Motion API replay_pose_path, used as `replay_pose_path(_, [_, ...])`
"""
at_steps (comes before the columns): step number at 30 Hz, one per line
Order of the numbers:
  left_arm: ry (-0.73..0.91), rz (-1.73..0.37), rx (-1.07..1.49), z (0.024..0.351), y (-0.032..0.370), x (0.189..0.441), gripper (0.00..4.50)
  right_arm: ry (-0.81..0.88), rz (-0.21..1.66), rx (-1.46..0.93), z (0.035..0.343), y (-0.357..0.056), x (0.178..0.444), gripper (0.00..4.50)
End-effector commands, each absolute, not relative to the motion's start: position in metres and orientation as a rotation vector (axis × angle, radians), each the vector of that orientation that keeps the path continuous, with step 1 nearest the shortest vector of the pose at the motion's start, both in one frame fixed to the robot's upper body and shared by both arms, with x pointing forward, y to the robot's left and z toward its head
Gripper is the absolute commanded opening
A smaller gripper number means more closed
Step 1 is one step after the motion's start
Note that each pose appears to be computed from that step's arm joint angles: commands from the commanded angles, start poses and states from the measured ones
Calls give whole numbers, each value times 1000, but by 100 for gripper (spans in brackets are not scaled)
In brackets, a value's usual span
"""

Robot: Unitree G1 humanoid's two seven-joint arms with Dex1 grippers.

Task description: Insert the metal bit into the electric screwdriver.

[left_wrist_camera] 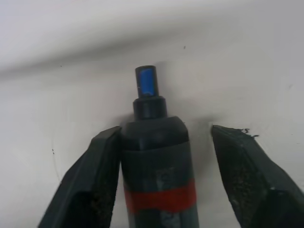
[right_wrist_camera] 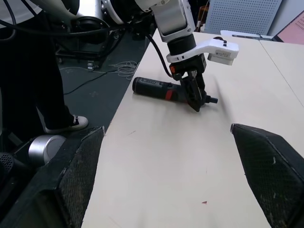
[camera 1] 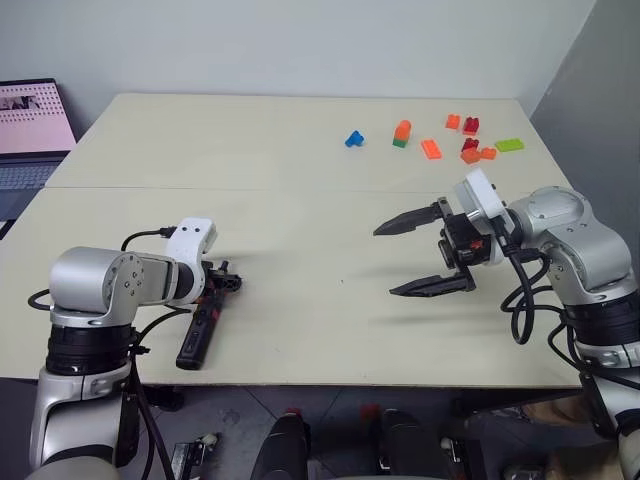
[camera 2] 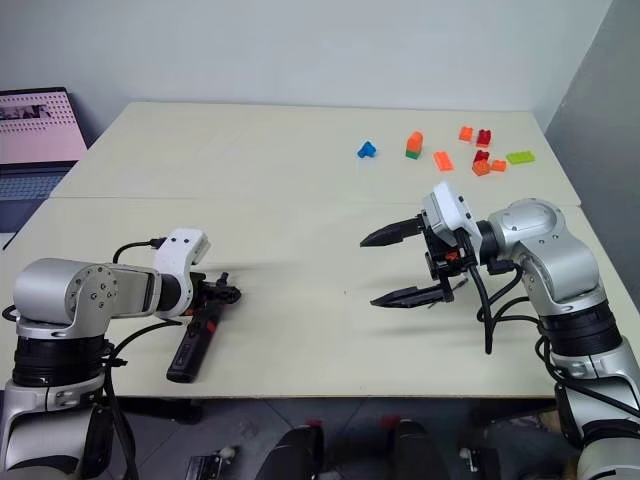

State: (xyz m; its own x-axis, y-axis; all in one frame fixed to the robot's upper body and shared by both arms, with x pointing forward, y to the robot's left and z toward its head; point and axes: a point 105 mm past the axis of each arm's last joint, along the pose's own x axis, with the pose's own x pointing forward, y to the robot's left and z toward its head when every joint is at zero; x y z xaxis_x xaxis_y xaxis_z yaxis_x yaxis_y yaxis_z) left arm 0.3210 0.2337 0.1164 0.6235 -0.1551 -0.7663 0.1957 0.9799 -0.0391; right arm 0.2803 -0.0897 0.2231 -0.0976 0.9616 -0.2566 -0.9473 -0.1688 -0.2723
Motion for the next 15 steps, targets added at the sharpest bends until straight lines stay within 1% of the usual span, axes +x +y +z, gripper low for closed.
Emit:
replay_pose_path(1, [848,-214,58,124,230,323,190,-97,1691,-469,236,-92,277,450])
replay_pose_path(2, [848,-215,58,124,230,323,173,-96,1690,-469,236,-92,277,450])
replay_pose_path(3, [848,-217,60,124,230,323,166,-94,1689,-469,236,-93,277,450])
replay_pose_path(10, [821,-230,108,129,229,323,166,-92,1677,-470,237,-95,277,450])
replay_pose_path(15, [693,-279,250,145,221,330,166,-108,1614,-479,246,-106,279,450])
